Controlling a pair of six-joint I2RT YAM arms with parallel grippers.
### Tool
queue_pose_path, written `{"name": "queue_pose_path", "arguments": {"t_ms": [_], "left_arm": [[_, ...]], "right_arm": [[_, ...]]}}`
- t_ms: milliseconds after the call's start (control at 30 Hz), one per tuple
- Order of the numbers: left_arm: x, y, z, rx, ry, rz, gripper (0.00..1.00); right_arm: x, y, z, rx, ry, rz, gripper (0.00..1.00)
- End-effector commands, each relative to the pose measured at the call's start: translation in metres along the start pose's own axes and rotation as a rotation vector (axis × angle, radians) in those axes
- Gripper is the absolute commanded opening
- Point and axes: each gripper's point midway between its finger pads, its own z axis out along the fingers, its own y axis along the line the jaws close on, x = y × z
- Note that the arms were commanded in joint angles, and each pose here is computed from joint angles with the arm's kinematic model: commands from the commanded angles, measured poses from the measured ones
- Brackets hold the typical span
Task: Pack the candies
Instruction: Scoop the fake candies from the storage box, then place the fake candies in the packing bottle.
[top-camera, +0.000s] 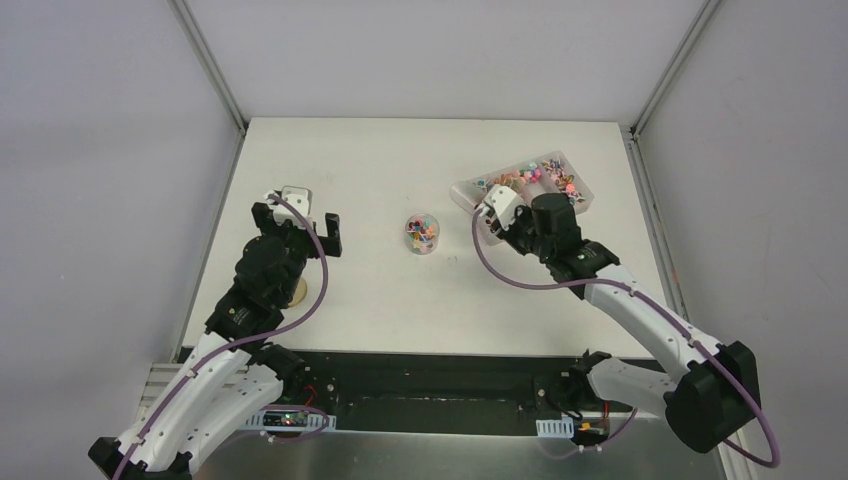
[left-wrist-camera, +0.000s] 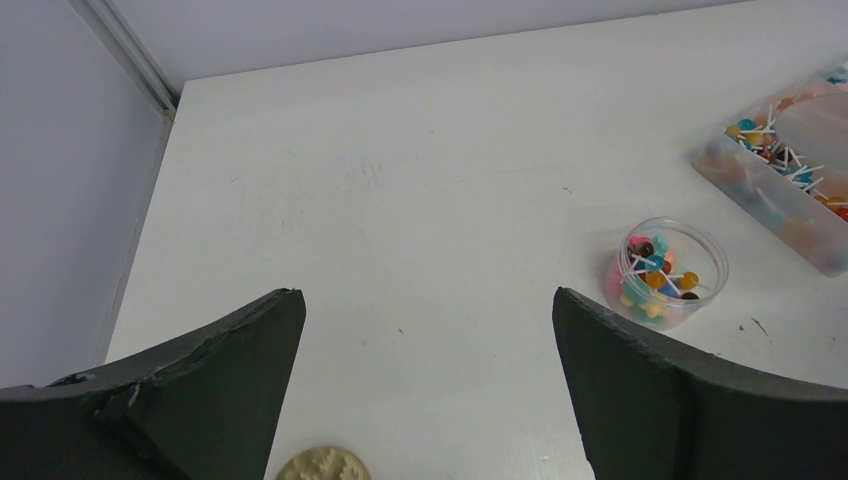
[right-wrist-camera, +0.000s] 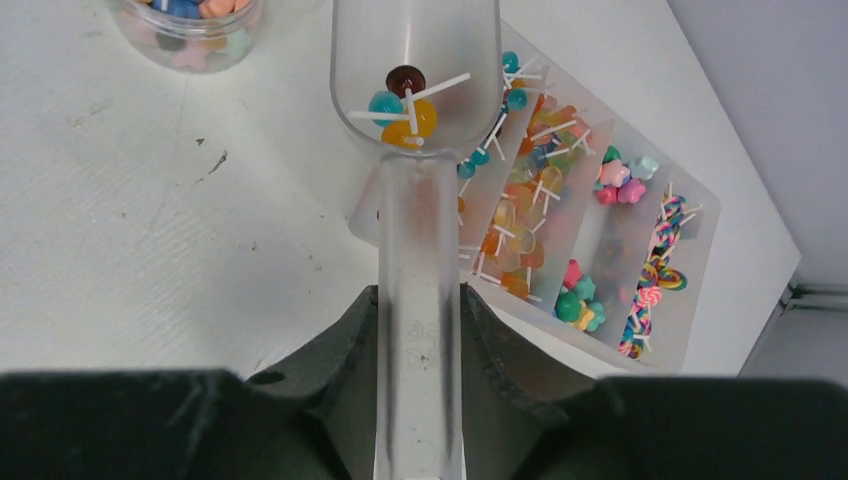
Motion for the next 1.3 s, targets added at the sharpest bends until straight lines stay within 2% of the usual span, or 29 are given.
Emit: {"name": "queue_pose_path", "arguments": {"t_ms": [0, 167, 500, 1267], "left_arm": [[-0.007, -0.001, 0.001, 0.007, -0.029, -0.008, 0.99], [-0.008, -0.002, 0.002, 0.008, -0.029, -0.007, 0.99], [-0.009, 0.001, 0.0, -0.001, -0.037, -0.01, 0.99], [-0.01, 0.001, -0.001, -0.001, -0.041, -0.011, 0.99]], "right_arm": [[-0.025, -0.005, -0.002, 0.025, 0.017, -0.187, 0.0], [-0.031, 0.003, 0.003, 0.028, 0.085, -0.305, 0.0], [-0.043, 0.024, 0.017, 0.003, 0.132, -0.459, 0.0], [-0.055, 0.044, 0.021, 0.013, 0.201, -0.609, 0.0]]}}
